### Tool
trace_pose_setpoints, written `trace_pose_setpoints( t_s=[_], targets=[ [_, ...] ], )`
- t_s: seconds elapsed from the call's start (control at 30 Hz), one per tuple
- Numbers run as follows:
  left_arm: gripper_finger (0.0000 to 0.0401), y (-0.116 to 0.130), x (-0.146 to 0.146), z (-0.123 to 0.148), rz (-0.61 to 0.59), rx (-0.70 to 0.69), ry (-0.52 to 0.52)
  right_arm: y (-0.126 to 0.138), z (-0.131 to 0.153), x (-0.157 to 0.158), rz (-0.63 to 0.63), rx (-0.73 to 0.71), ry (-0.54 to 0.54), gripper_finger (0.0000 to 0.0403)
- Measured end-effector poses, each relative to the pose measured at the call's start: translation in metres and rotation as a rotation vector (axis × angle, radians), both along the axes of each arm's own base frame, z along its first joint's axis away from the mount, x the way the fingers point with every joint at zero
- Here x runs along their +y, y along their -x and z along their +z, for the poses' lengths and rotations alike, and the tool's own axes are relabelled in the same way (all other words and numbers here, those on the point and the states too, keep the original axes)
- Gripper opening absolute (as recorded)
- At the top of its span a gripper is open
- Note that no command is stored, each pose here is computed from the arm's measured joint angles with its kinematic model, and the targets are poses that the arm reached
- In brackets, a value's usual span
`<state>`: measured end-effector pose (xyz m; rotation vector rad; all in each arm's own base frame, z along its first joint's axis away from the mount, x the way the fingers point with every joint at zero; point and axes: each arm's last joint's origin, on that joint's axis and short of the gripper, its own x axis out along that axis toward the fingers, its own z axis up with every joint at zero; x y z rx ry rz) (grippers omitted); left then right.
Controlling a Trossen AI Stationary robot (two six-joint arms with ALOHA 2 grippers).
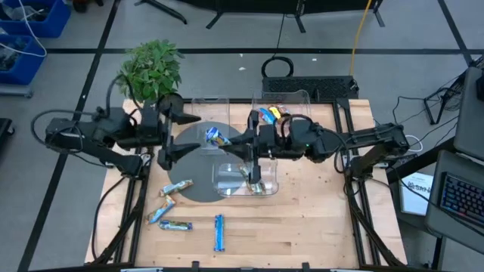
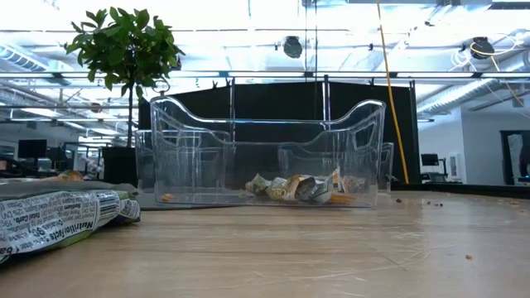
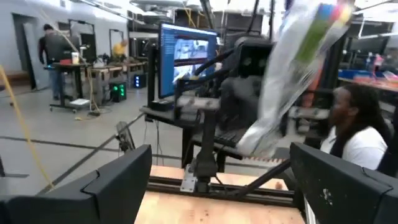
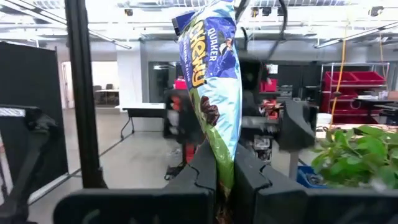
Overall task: Pick and place Granola Bars by type
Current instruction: Put the blue granola bar into the top left transparent bin
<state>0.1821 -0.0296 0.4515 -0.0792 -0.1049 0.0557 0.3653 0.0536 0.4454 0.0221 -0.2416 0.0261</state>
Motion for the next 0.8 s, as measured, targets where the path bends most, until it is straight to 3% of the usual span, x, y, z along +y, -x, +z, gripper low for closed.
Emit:
trace_pose_setpoints(
  t_s=[0.17,0.33,0.63,0.8],
  targets=[
    [0.0379,-0.001,-0.002,0.031,-0.044,-0.012,-0.065,-0.003,0.001,-0.015,-0.042,-0.031,-0.006,0.0007],
    [0.0379,-0.005,-0.002,0.045,-0.034,-0.022,-0.11,-0.009,-0.001,-0.022,-0.062,-0.054,-0.007,0.0007],
    [0.0379,-0.037,0.001,0.038,-0.017,0.025,-0.134,-0.022,-0.016,-0.022,-0.059,-0.013,-0.015,0.0006],
    [0.0367,-0.04,0.001,0.038,-0.017,0.01,-0.132,-0.023,-0.017,-0.022,-0.059,-0.003,-0.019,0.0006]
  ],
)
